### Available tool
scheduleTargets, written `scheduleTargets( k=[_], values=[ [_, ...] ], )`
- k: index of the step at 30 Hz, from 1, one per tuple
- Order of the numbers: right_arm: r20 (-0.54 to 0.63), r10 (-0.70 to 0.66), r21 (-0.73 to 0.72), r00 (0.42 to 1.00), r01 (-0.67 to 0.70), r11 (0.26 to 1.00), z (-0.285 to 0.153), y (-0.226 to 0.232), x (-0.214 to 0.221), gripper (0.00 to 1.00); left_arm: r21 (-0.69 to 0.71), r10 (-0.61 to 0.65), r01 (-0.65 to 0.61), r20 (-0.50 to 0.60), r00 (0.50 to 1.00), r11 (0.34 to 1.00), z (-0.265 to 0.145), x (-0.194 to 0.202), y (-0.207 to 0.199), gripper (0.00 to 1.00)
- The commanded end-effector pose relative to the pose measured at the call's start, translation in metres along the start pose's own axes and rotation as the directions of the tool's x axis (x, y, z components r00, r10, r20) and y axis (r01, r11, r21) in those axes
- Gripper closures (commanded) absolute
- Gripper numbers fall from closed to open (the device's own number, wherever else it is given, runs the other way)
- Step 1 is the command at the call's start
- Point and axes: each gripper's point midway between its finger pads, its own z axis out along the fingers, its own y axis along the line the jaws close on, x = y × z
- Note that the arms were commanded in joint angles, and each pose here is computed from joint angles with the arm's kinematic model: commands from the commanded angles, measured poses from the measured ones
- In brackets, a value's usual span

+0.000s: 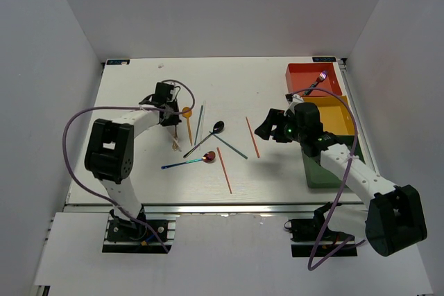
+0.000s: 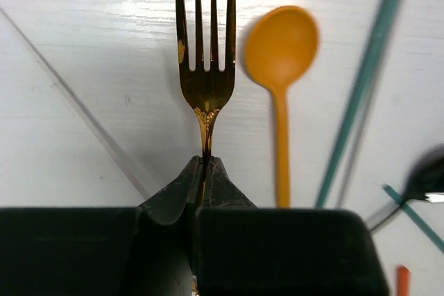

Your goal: Sort the eating utensils into containers

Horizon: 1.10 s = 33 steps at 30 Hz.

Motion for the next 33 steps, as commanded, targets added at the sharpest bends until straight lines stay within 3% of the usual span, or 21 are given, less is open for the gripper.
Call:
scheduleTargets(
  k=[1, 6, 13, 17, 19, 23, 30, 33],
  values=[
    [0.043, -0.015, -0.025, 0.999, 0.016, 1.000, -0.005, 0.011, -0.014, 0.22, 0.123, -0.078, 0.049, 0.244, 0.967, 0.991, -0.050, -0.058, -0.022, 1.00],
    [0.042, -0.007, -0.030, 0.999, 0.008, 1.000, -0.005, 0.012, -0.014, 0.22, 0.217, -0.143, 0.062, 0.382, 0.913, 0.974, -0.086, -0.082, -0.032, 1.00],
    [0.072, -0.010, -0.065, 0.997, 0.015, 0.998, -0.009, 0.017, -0.014, 0.22, 0.326, -0.194, 0.039, 0.457, 0.868, 0.945, -0.119, -0.099, -0.048, 1.00],
    [0.118, -0.064, -0.387, 0.991, 0.105, 0.916, -0.024, 0.073, -0.015, 0.22, 0.504, -0.193, -0.035, 0.394, 0.899, 0.863, -0.137, -0.093, -0.085, 1.00],
    [0.132, -0.064, -0.437, 0.989, 0.115, 0.892, -0.028, 0.085, -0.018, 0.22, 0.589, -0.203, -0.066, 0.377, 0.904, 0.805, -0.152, -0.088, -0.104, 1.00],
    [0.178, -0.021, -0.435, 0.984, 0.098, 0.895, -0.032, 0.096, -0.036, 0.23, 0.637, -0.208, -0.094, 0.383, 0.900, 0.765, -0.179, -0.071, -0.125, 1.00],
    [0.173, -0.085, -0.422, 0.981, 0.151, 0.894, -0.010, 0.142, -0.021, 0.24, 0.704, -0.437, 0.097, 0.321, 0.840, 0.704, -0.204, -0.062, -0.125, 1.00],
    [0.155, -0.105, -0.420, 0.982, 0.162, 0.893, 0.004, 0.160, -0.016, 0.26, 0.711, -0.464, 0.140, 0.285, 0.839, 0.689, -0.206, -0.059, -0.128, 1.00]
  ],
)
